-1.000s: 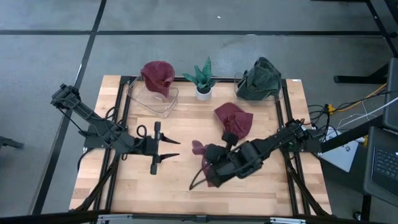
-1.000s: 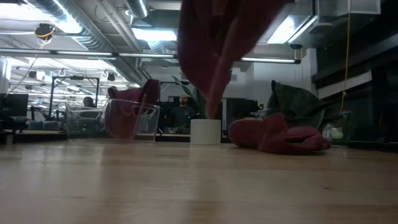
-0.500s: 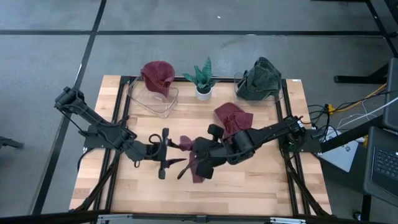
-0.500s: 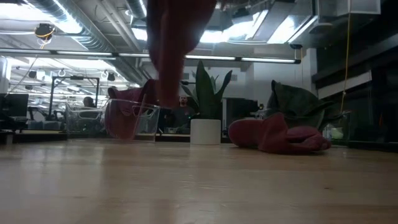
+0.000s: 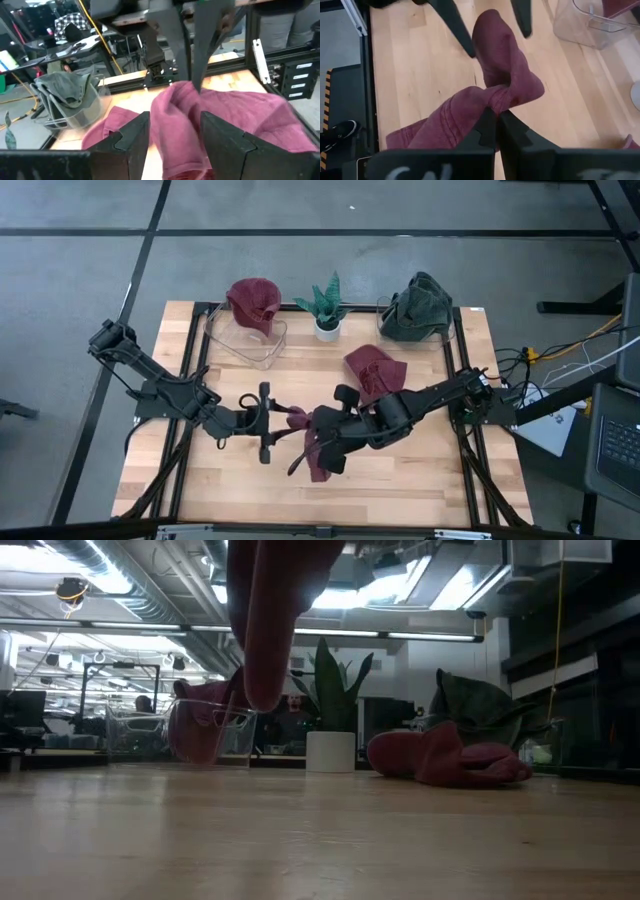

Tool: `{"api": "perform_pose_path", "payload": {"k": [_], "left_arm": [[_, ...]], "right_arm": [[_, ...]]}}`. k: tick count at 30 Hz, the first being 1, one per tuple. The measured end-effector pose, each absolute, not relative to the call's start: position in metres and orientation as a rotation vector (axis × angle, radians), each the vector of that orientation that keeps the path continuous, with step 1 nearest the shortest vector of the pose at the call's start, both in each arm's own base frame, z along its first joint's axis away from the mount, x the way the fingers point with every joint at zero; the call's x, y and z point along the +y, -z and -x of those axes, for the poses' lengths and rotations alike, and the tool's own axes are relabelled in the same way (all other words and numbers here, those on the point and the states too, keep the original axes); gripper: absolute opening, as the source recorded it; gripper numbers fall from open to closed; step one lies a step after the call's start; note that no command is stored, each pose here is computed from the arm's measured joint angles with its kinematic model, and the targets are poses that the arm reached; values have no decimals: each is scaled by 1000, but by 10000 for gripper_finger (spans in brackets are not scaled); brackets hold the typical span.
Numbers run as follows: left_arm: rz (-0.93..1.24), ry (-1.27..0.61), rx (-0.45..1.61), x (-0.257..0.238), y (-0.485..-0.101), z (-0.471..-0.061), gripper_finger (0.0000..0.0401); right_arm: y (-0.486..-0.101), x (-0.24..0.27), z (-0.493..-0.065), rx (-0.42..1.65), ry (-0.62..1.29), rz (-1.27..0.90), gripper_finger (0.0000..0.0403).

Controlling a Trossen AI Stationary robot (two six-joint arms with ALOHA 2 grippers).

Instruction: Pick & Place hat

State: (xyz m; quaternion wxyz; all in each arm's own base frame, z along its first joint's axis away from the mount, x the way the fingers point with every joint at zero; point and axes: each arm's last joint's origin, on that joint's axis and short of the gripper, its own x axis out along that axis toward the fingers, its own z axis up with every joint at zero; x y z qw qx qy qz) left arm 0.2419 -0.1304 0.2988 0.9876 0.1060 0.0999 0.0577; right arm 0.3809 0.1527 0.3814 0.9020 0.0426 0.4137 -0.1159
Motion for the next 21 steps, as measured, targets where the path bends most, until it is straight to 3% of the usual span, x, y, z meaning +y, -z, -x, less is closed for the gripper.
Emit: {"api": "perform_pose_path", "payload": {"k": [13, 16, 21], "left_arm": [[-173, -74, 213, -125, -298, -246, 160], [-166, -65, 236, -123, -295, -246, 120], [-161, -42, 294, -121, -289, -246, 15]], "right_arm": [[-383, 155, -382, 830, 227, -91, 4], [-384, 156, -383, 814, 223, -95, 14], [-384, 155, -383, 807, 241, -86, 21]]}}
